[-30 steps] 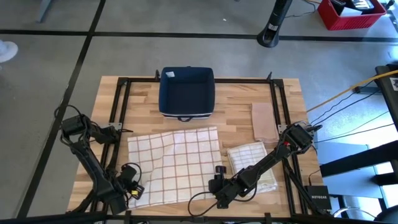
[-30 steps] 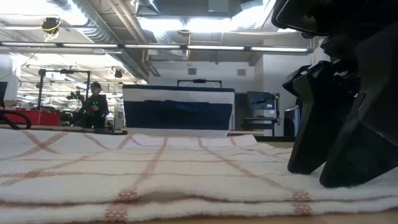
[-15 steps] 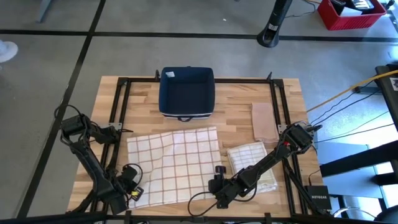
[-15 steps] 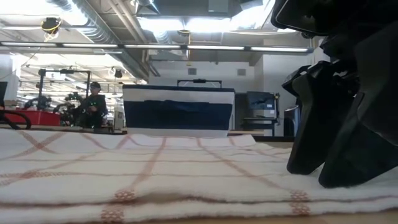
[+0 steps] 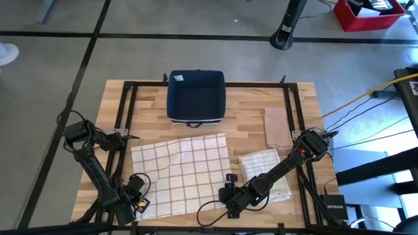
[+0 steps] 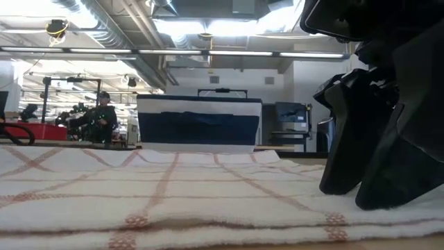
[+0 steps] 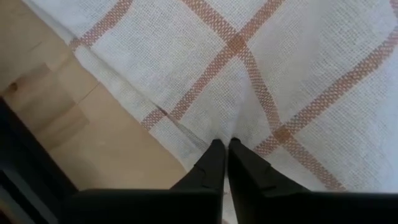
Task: Fold towel
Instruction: Fold the white with brown pattern towel on the table
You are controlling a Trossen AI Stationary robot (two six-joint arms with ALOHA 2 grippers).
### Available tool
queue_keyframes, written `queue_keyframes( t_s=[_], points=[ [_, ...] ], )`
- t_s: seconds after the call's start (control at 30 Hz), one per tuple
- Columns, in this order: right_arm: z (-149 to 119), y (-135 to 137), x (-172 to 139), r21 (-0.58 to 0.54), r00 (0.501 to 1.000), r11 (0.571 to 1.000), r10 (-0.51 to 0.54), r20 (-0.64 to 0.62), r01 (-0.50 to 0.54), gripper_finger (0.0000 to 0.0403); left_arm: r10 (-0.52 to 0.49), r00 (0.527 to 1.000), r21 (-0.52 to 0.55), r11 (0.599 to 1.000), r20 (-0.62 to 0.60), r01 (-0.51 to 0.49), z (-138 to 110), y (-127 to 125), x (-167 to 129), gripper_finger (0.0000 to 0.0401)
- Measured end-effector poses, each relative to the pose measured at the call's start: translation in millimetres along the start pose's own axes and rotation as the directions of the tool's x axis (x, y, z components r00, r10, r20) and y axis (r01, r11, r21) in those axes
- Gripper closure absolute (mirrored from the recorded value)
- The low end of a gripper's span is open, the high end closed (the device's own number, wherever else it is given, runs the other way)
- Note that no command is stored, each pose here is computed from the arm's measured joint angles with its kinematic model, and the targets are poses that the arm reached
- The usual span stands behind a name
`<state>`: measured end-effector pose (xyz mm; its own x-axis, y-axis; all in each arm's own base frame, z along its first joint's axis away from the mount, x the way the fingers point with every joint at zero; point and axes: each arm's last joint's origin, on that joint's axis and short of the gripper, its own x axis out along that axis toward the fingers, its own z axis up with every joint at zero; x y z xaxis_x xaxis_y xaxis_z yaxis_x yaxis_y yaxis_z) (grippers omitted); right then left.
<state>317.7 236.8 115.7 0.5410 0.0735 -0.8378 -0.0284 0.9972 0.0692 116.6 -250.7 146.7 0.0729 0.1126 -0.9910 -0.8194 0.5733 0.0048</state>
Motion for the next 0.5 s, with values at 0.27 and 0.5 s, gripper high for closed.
queue_keyframes(
  t_s=[0.27,0.5],
  points=[
    [-6.4,-4.1,-1.6,0.019,0.996,0.999,-0.031,-0.08,0.033,0.0224,0.009,1.0,0.05,0.999,-0.027,-0.008,-5.4,2.4,-1.3,0.0389],
    [-9.9,-6.3,-2.2,0.033,0.992,0.998,-0.049,-0.119,0.053,0.0224,0.005,0.999,0.094,0.996,-0.042,-0.001,-6.7,1.9,-1.3,0.0389]
  ],
)
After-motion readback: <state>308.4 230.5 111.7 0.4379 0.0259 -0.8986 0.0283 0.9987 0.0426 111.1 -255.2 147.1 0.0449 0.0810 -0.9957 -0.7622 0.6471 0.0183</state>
